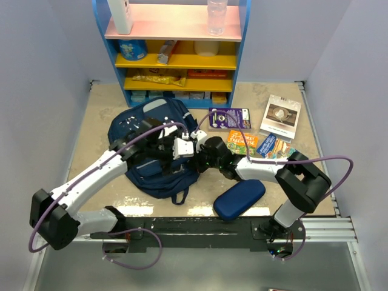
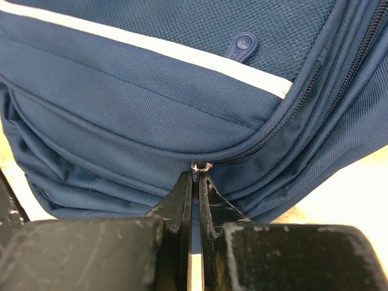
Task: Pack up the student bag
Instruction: Zip the student bag at the center of the board.
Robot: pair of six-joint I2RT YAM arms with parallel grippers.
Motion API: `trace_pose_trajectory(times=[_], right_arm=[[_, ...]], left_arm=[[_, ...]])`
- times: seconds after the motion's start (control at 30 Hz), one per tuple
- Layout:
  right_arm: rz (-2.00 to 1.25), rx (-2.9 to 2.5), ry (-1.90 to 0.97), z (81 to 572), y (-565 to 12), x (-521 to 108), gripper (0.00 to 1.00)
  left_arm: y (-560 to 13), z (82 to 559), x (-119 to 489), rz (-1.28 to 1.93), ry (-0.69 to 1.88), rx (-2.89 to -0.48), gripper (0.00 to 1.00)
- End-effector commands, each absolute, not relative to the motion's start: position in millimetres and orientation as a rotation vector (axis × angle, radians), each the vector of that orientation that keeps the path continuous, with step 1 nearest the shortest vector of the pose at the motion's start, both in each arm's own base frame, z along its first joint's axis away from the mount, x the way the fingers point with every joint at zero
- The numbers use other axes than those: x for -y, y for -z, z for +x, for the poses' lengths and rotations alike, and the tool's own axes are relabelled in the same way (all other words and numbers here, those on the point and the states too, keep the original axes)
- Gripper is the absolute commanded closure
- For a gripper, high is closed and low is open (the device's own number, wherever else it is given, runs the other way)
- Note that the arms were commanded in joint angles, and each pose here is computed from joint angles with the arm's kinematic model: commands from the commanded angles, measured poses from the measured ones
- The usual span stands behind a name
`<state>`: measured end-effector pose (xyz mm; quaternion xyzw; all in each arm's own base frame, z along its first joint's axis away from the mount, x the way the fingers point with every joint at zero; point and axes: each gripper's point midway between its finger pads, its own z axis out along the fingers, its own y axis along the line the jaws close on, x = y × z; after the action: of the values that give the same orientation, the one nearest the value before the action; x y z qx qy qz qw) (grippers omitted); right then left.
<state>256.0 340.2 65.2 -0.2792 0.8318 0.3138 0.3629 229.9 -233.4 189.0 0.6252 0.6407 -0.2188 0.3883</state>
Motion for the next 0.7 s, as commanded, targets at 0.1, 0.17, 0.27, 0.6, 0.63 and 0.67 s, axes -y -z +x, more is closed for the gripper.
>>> trace_pose_trajectory(times=[0.1, 0.17, 0.27, 0.6, 0.63, 0.67], right_arm=[[-0.666, -2.09, -0.952, 247.0, -89.0, -347.8, 1.0], [-0.667, -2.082, -0.98, 245.2, -91.7, -350.9, 1.0], [-0.668, -2.078, -1.023, 241.7, -92.8, -355.2, 1.0], [-0.689, -2.096, -1.096, 224.9, -89.3, -359.9, 1.0], [-0.695, -2.094, -1.09, 225.1, -90.4, -359.5, 1.0], [-0.7, -2.094, -1.082, 225.4, -91.1, -359.3, 1.0]], left_arm=[[-116.0, 238.6, 216.5, 1.542, 0.407, -1.83, 0.02], [-104.0, 238.7, 208.1, 1.539, 0.36, -1.848, 0.03], [-100.3, 255.0, 198.4, 1.455, 0.24, -1.864, 0.11], [-97.1, 266.8, 203.7, 1.406, 0.2, -1.857, 0.53], [-95.9, 263.8, 205.7, 1.427, 0.212, -1.849, 0.67], [-93.2, 259.4, 205.5, 1.446, 0.226, -1.855, 0.75]])
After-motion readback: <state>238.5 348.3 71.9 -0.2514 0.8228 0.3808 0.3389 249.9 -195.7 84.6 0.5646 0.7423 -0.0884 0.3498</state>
